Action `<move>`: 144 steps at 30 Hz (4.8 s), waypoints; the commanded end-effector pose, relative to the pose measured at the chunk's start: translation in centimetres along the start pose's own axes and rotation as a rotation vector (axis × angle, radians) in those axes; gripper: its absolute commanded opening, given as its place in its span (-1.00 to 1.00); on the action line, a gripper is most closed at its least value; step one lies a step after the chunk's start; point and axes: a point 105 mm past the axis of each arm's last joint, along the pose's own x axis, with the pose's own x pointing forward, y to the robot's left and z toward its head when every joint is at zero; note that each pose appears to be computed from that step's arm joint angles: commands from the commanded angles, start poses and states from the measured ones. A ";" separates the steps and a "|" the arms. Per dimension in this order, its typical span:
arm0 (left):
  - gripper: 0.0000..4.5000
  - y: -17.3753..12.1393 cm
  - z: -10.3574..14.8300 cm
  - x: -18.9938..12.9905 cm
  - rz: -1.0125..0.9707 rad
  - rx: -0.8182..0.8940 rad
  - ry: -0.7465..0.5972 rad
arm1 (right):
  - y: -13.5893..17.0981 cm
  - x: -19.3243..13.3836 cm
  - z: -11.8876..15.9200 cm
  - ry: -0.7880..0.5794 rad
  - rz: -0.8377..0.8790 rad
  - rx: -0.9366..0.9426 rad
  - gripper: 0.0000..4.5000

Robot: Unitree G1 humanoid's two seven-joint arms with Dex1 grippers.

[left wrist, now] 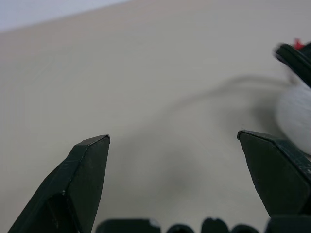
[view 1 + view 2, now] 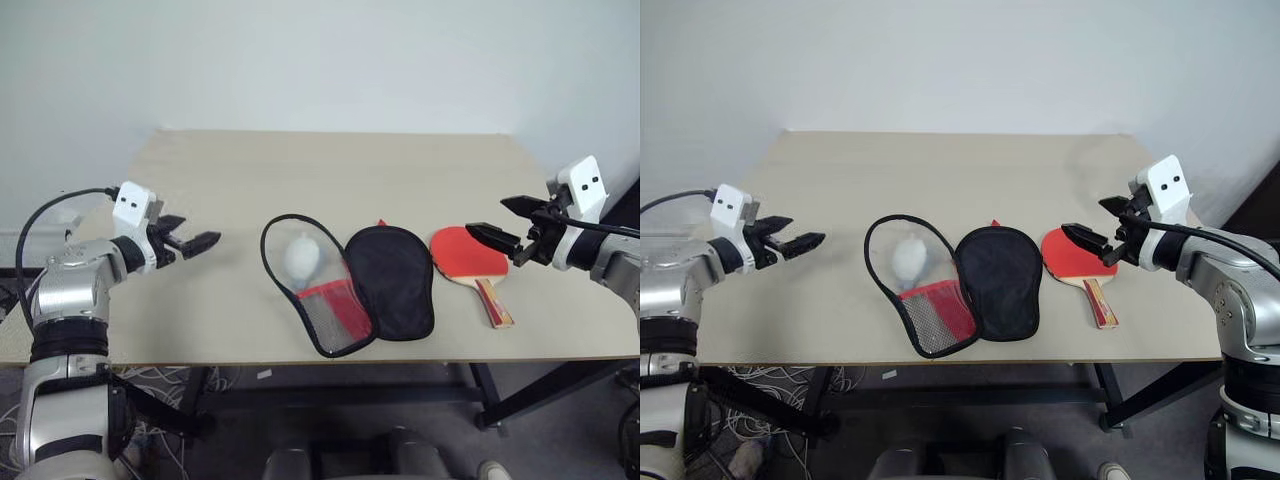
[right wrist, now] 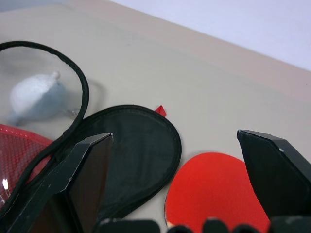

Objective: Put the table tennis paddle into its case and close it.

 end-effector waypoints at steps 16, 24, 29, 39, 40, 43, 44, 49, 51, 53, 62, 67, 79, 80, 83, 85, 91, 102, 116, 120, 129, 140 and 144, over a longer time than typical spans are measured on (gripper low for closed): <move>1.00 1.0 3.5 0.4 0.025 0.081 -0.063 | 1.5 -0.2 -1.0 -0.011 -0.036 0.070 0.98; 1.00 0.2 4.0 0.0 -0.011 0.005 -0.166 | 1.1 0.2 -1.2 0.009 -0.041 0.076 0.98; 1.00 -1.3 4.0 -0.3 -0.079 0.079 -0.187 | 0.1 0.4 -1.6 0.047 -0.076 0.086 0.98; 1.00 -3.6 5.0 -0.7 -0.204 0.140 -0.214 | -2.2 -0.2 -6.5 0.287 -0.173 0.135 0.98; 1.00 -3.7 5.1 -0.8 -0.223 0.130 -0.216 | -2.3 -0.2 -7.1 0.310 -0.186 0.141 0.98; 1.00 -3.8 5.1 -0.7 -0.234 0.127 -0.216 | -2.6 0.0 -8.8 0.366 -0.208 0.160 0.98; 1.00 -4.0 5.1 -0.6 -0.239 0.127 -0.214 | -2.7 0.1 -9.4 0.382 -0.213 0.166 0.98; 1.00 -4.4 4.9 -0.4 -0.270 0.123 -0.211 | -2.9 0.3 -11.9 0.461 -0.231 0.189 0.98; 1.00 -4.4 4.9 -0.3 -0.273 0.120 -0.213 | -2.7 0.4 -13.1 0.487 -0.235 0.201 0.98; 1.00 -4.4 4.7 -0.3 -0.273 0.117 -0.214 | -2.7 0.7 -14.1 0.501 -0.240 0.207 0.98; 1.00 -4.6 4.2 0.2 -0.275 0.117 -0.215 | -2.8 1.6 -15.6 0.513 -0.282 0.254 0.72; 1.00 -4.5 3.8 0.2 -0.269 0.112 -0.211 | -3.4 1.4 -15.6 0.498 -0.343 0.288 -0.03; 1.00 -4.3 3.0 0.5 -0.254 0.100 -0.202 | -2.7 4.4 -8.7 0.257 -0.373 0.291 -0.49; 1.00 -4.3 3.0 0.6 -0.253 0.100 -0.202 | -1.6 5.1 -7.8 0.236 -0.338 0.292 -0.49; 1.00 -4.3 2.9 0.7 -0.251 0.100 -0.200 | 1.4 6.5 -5.8 0.195 -0.258 0.305 -0.49; 1.00 -4.3 2.9 0.7 -0.250 0.101 -0.199 | 3.3 7.3 -5.0 0.187 -0.217 0.314 -0.49; 1.00 -4.4 2.7 0.7 -0.253 0.101 -0.193 | 8.2 8.3 -5.0 0.236 -0.148 0.341 -0.49; 1.00 -4.4 2.5 0.3 -0.256 0.107 -0.167 | 10.8 7.6 -9.3 0.401 -0.221 0.436 -0.49; 1.00 -4.6 2.6 0.3 -0.262 0.106 -0.167 | 10.0 8.9 -9.4 0.411 -0.297 0.436 -0.49; 1.00 -4.6 2.5 0.2 -0.261 0.105 -0.167 | 10.3 9.0 -9.3 0.413 -0.286 0.432 -0.33; 1.00 -4.5 2.3 0.0 -0.259 0.117 -0.161 | 10.6 7.5 -4.0 0.250 -0.072 0.387 0.99; 0.58 -4.8 -0.4 -0.3 -0.288 0.135 -0.083 | 3.9 2.3 3.3 0.021 0.057 0.137 1.00; -0.08 -6.4 -2.1 0.5 -0.327 0.106 -0.059 | 2.0 1.2 4.8 -0.009 0.031 0.049 1.00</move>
